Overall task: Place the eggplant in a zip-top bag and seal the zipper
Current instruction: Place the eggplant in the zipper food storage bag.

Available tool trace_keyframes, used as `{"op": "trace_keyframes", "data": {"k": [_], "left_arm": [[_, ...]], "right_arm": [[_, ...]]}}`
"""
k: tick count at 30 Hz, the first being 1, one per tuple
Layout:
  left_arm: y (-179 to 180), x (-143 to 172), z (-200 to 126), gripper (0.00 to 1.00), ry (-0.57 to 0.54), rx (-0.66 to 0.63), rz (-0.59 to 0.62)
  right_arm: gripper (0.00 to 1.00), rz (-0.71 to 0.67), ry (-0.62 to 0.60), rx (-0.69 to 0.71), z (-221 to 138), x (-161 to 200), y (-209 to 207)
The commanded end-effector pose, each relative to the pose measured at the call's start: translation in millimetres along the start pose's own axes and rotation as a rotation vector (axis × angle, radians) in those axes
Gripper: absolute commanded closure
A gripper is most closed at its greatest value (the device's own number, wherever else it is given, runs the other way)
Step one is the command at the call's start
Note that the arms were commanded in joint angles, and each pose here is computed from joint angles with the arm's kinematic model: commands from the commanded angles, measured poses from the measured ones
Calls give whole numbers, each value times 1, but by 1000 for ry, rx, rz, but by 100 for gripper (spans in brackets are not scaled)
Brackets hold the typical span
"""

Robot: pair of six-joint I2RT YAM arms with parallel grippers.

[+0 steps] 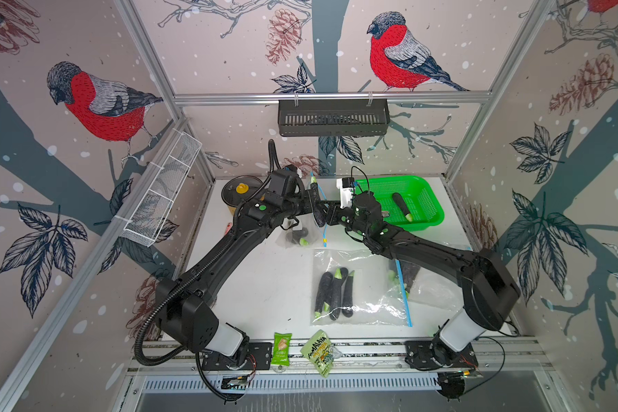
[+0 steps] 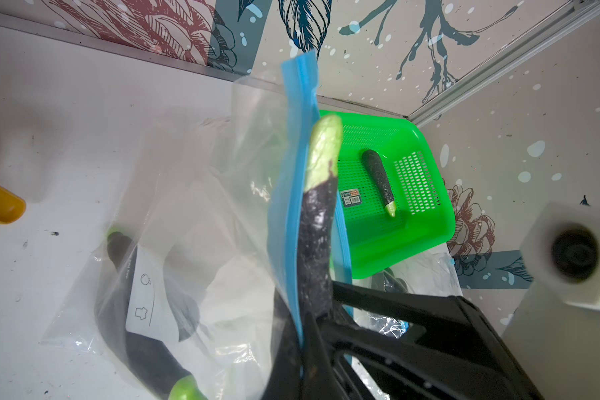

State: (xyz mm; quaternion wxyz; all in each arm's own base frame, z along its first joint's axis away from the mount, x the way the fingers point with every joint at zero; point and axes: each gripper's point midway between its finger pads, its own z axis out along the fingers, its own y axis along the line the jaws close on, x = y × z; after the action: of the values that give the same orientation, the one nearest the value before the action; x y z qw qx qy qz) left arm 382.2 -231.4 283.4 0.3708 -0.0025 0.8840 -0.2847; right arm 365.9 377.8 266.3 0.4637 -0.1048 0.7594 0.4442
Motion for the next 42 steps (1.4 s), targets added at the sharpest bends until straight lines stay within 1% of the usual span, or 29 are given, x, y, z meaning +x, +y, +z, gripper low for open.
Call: {"op": "trace_keyframes", "data": {"k": [1, 3, 5, 8, 15, 17, 19, 21, 23, 25, 26, 27, 29, 32, 36, 39, 42], "left_arm": [[-7, -7, -2, 100, -20, 24, 10], [-5, -7, -1, 100, -20, 16, 12], [-4, -7, -1, 100, -18, 13, 11], [-4, -6, 0, 100, -17, 8, 13], [-3, -12, -3, 100, -34, -8, 26], [-2, -22, -9, 100, -51, -36, 40], [-5, -35, -19, 100, -75, -46, 56], [-11, -51, -33, 100, -100, -44, 66], [-22, -65, -49, 100, -137, -26, 77], [-28, -73, -58, 100, -165, -8, 81], [-26, -74, -58, 100, -170, -18, 82], [-17, -72, -56, 100, -148, -48, 62], [-9, -69, -56, 100, -120, -83, 47], [-8, -74, -67, 100, -134, -112, 51], [1, -82, -85, 100, -138, -212, 76], [11, -77, -93, 100, -100, -282, 89], [22, -69, -103, 100, -91, -328, 87]], "right_arm": [[74, -20, -2, 48, 4, -1, -7], [67, -35, 16, 57, 7, 0, -8], [60, -56, 9, 54, 4, -6, -6], [56, -89, -20, 63, -8, -24, -6], [55, -141, -100, 83, -53, -72, -13], [54, -143, -115, 97, -65, -84, -20], [52, -134, -122, 117, -82, -99, -36], [44, -138, -103, 168, -98, -112, -59], [38, -134, -83, 222, -114, -124, -88], [34, -120, -59, 290, -128, -130, -120], [32, -115, -59, 327, -136, -132, -137], [29, -108, -54, 361, -142, -133, -154], [26, -89, -40, 421, -151, -134, -185], [25, -81, -6, 519, -158, -131, -231], [27, -77, 54, 657, -163, -126, -286], [30, -80, 94, 738, -162, -121, -322], [34, -79, 111, 777, -155, -117, -350]]}}
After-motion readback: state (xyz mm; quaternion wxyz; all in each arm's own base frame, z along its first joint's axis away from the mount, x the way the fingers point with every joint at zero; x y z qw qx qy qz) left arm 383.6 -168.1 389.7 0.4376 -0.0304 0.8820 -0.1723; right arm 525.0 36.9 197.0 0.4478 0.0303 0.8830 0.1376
